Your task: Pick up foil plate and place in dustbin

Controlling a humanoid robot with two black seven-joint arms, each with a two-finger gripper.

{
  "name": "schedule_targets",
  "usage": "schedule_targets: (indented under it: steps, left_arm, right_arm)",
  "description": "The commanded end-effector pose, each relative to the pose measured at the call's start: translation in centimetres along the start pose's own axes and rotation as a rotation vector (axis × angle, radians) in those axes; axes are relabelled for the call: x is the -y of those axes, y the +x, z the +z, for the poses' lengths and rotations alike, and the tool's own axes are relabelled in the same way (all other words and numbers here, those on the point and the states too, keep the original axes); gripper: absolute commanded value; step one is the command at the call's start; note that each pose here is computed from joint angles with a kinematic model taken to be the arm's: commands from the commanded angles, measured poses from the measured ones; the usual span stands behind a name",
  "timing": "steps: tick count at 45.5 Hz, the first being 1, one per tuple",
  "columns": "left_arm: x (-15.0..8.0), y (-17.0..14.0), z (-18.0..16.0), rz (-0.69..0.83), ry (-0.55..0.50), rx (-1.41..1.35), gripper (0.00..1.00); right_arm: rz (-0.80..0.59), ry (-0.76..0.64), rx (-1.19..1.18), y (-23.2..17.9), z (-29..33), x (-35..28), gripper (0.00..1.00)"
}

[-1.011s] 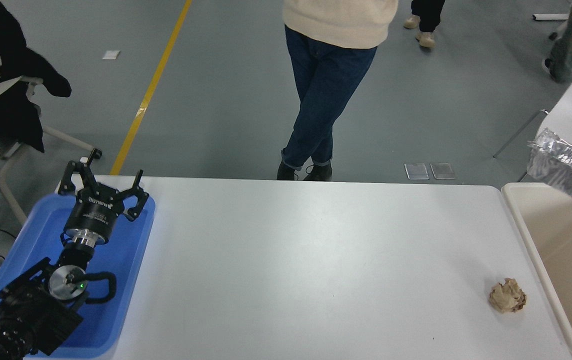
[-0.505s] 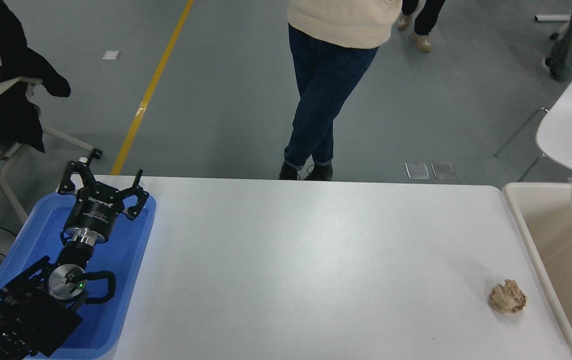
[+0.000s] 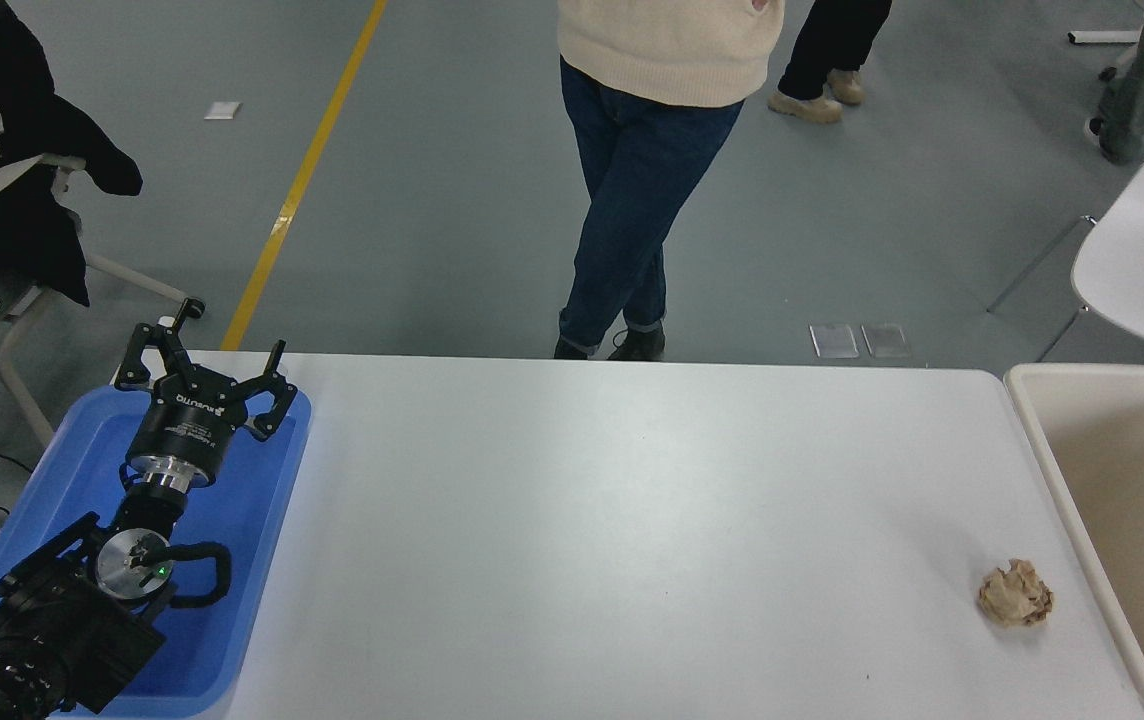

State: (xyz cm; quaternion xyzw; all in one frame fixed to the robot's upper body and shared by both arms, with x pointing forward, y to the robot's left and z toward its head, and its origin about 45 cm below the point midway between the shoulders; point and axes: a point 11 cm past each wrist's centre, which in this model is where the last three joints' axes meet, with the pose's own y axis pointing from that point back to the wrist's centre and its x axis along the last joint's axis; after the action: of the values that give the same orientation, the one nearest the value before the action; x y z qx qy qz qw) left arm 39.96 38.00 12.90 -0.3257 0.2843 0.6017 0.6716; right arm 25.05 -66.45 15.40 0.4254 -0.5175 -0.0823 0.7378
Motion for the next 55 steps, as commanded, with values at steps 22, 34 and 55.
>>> schedule_targets:
  steps: [22, 34, 55]
  left_arm:
    - [0.0, 0.0, 0.1, 0.001, 0.0, 0.001, 1.0]
    - [0.0, 0.0, 0.1, 0.001, -0.002, 0.001, 1.0]
    - [0.1, 0.0, 0.0, -0.001, 0.0, 0.0, 1.0]
  right_arm:
    - [0.312, -0.046, -0.006, -4.1, 0.1, 1.7, 0.79]
    - [0.311, -0.049, -0.009, -4.4, 0.4, 1.7, 0.89]
    - [0.073, 0.114, 0.026, -6.0, -5.0, -0.5, 1.0]
